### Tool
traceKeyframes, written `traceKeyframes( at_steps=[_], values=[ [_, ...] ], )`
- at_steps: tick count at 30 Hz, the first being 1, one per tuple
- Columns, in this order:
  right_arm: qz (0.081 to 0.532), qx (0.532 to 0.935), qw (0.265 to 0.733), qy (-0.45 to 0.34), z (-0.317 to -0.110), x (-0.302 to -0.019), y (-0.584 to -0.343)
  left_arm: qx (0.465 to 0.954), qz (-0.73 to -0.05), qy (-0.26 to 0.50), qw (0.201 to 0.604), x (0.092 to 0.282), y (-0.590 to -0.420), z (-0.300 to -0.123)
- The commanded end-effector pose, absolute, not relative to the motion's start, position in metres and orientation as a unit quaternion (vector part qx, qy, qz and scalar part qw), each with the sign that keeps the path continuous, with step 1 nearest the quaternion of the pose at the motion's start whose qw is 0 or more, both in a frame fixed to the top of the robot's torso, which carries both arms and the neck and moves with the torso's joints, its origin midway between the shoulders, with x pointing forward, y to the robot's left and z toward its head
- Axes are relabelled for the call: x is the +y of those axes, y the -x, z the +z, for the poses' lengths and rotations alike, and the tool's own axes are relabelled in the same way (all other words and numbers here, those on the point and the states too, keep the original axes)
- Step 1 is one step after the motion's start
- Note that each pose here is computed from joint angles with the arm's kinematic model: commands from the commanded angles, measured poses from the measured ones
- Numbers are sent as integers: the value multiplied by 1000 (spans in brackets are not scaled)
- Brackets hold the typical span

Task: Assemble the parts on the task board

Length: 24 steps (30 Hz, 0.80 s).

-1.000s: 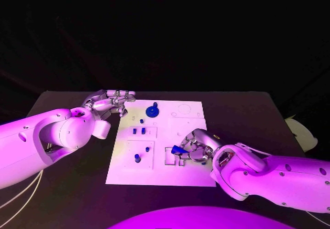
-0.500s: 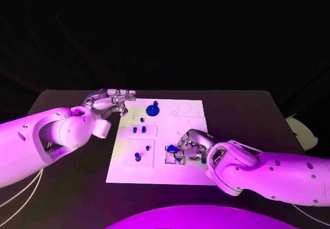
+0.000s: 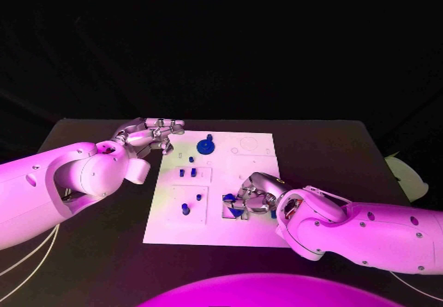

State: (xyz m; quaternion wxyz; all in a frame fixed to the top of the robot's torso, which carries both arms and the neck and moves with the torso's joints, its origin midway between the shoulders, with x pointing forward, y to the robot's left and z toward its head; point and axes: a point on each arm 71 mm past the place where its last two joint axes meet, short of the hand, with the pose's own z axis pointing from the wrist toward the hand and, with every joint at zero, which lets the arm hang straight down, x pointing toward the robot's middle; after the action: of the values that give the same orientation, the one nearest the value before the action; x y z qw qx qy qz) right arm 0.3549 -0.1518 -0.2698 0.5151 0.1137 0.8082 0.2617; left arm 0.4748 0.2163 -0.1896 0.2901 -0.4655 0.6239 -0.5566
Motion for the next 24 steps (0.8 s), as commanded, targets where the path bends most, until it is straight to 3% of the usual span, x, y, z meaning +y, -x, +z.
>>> traceKeyframes(
  at_steps=[1, 24],
  values=[
    [258, 809, 518, -102, -269, -151, -355, 627, -563, 459, 283, 214, -474, -189],
    [259, 800, 534, -92, -265, -150, -354, 626, -562, 459, 285, 215, -474, -188]
  ],
)
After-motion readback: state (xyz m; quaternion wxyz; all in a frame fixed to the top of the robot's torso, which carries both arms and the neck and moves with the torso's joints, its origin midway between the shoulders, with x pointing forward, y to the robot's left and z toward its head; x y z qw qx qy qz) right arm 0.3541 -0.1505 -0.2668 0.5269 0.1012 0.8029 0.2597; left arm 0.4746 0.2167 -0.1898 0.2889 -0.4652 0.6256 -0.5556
